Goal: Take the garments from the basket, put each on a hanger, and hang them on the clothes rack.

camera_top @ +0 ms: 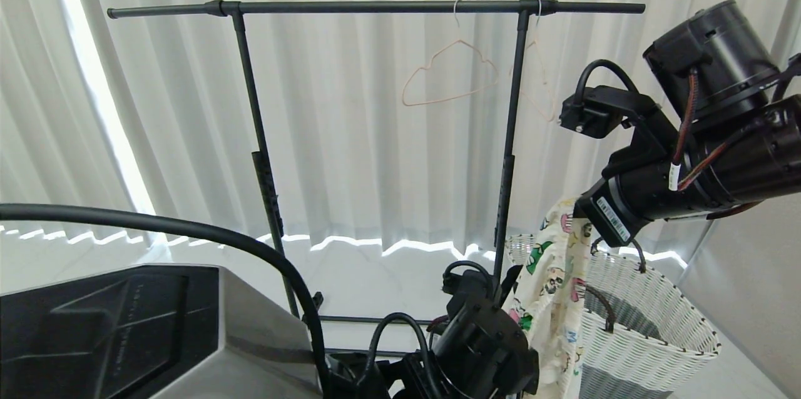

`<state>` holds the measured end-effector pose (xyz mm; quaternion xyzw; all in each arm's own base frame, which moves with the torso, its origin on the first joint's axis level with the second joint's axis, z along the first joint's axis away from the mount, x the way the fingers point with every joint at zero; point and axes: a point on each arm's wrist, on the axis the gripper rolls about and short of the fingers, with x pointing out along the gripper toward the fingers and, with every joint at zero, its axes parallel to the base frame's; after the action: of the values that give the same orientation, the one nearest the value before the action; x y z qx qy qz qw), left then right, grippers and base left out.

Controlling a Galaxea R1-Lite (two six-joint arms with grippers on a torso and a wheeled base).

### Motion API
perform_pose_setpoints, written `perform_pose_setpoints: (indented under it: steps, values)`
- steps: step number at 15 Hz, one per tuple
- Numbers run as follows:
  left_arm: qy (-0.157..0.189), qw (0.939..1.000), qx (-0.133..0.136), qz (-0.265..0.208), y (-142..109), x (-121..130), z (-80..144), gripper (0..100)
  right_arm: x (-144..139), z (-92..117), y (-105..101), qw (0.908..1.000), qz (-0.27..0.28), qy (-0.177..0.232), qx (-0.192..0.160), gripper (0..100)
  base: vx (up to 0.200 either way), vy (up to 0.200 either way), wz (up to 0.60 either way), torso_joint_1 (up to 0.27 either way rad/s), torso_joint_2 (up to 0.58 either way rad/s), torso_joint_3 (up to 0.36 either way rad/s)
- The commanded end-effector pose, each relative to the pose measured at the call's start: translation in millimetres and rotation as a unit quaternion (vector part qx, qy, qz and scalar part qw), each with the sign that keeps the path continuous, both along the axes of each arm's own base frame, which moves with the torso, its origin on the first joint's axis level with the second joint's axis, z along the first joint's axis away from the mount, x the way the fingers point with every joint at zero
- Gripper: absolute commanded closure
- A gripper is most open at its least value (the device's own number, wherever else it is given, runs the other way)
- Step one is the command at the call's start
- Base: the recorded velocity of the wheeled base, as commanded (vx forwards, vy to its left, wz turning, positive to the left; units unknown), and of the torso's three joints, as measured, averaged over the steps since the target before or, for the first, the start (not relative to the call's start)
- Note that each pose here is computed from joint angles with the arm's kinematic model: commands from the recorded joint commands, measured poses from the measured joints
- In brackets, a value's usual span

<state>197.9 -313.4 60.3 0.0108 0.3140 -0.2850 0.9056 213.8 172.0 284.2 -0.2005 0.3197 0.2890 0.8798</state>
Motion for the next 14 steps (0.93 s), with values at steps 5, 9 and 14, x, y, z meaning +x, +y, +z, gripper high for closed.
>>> perform_pose_setpoints:
  steps: [5, 9, 14]
  values:
    - [0.015, 0.9990, 0.040, -0.011, 46.0, -33.0, 4.6, 0, 4.3, -2.2, -10.1, 0.9998, -0.020, 0.003, -0.004, 100, 0.000, 0.000, 0.00, 0.000, 0.00, 0.000]
    - [0.007, 0.9993, 0.029, -0.021, 44.7, -40.4, 13.1, 100, -3.1, -6.2, -15.3, 0.9997, -0.021, 0.009, -0.010, 100, 0.000, 0.000, 0.00, 0.000, 0.00, 0.000]
    - [-0.046, 0.9978, 0.010, -0.047, 61.8, -54.8, 52.4, 100, -35.7, -15.7, -41.3, 0.9993, -0.024, 0.021, -0.019, 100, 0.000, 0.000, 0.00, 0.000, 0.00, 0.000]
